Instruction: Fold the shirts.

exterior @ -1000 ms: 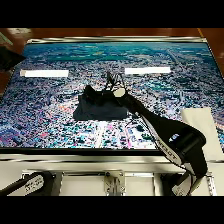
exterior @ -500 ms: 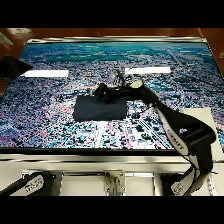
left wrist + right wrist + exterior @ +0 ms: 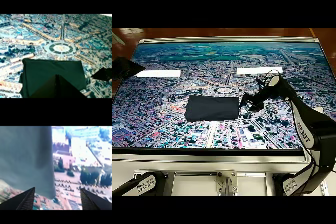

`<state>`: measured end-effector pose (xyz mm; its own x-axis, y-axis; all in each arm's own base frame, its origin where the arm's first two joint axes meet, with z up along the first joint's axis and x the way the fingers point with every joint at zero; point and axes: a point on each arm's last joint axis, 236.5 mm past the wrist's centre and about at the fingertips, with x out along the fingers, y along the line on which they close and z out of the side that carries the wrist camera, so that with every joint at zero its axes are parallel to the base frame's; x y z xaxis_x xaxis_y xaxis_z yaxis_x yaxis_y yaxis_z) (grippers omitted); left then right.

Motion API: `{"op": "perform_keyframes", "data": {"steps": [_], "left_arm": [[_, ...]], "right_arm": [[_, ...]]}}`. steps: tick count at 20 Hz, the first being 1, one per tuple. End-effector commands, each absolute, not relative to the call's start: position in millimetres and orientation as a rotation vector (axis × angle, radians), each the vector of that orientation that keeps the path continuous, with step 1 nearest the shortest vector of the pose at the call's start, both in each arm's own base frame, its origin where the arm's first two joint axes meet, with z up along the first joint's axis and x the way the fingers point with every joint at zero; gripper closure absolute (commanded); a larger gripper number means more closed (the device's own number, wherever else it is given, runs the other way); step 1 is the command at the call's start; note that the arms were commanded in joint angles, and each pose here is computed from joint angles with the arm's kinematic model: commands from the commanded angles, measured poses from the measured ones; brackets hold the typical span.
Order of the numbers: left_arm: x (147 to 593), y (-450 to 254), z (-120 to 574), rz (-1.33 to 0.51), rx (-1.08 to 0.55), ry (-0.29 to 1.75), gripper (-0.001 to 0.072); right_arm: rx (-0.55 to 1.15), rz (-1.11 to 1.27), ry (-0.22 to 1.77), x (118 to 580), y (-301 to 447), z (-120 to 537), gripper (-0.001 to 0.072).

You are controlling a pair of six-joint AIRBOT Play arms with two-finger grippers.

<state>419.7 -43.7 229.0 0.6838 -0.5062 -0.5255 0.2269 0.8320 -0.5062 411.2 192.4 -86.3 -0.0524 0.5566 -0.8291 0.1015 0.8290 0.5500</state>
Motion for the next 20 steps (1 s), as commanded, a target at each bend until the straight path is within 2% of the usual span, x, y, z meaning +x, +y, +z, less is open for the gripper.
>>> {"op": "perform_keyframes", "data": {"steps": [1,3,4,5,6,7,11,14,17,20], "left_arm": [[419,-44,229,-0.417,-0.449,0.714,0.0672],[419,-45,229,-0.415,-0.46,0.716,0.0672],[419,-46,229,-0.418,-0.459,0.717,0.0672],[419,-48,229,-0.421,-0.458,0.718,0.0672],[419,-49,229,-0.425,-0.456,0.719,0.0672],[419,-51,229,-0.428,-0.455,0.72,0.0672],[418,-54,229,-0.435,-0.452,0.722,0.0672],[418,-54,229,-0.436,-0.452,0.723,0.0672],[415,-56,227,-0.445,-0.449,0.735,0.0672],[411,-59,225,-0.456,-0.447,0.754,0.0672]], "right_arm": [[0.659,0.481,1.582,419,229,-107,0.0008],[0.726,0.519,1.566,422,252,-113,0.0014],[0.744,0.549,1.555,422,260,-111,0.0116],[0.742,0.565,1.543,423,263,-110,0.0342],[0.735,0.577,1.534,426,263,-106,0.0607],[0.725,0.602,1.516,431,259,-98,0.065],[0.67,0.702,1.391,459,210,-18,0.065],[0.675,0.517,1.248,475,114,54,0.065],[0.701,0.237,1.157,451,-3,105,0.065],[0.747,0.012,1.126,401,-90,133,0.065]]}}
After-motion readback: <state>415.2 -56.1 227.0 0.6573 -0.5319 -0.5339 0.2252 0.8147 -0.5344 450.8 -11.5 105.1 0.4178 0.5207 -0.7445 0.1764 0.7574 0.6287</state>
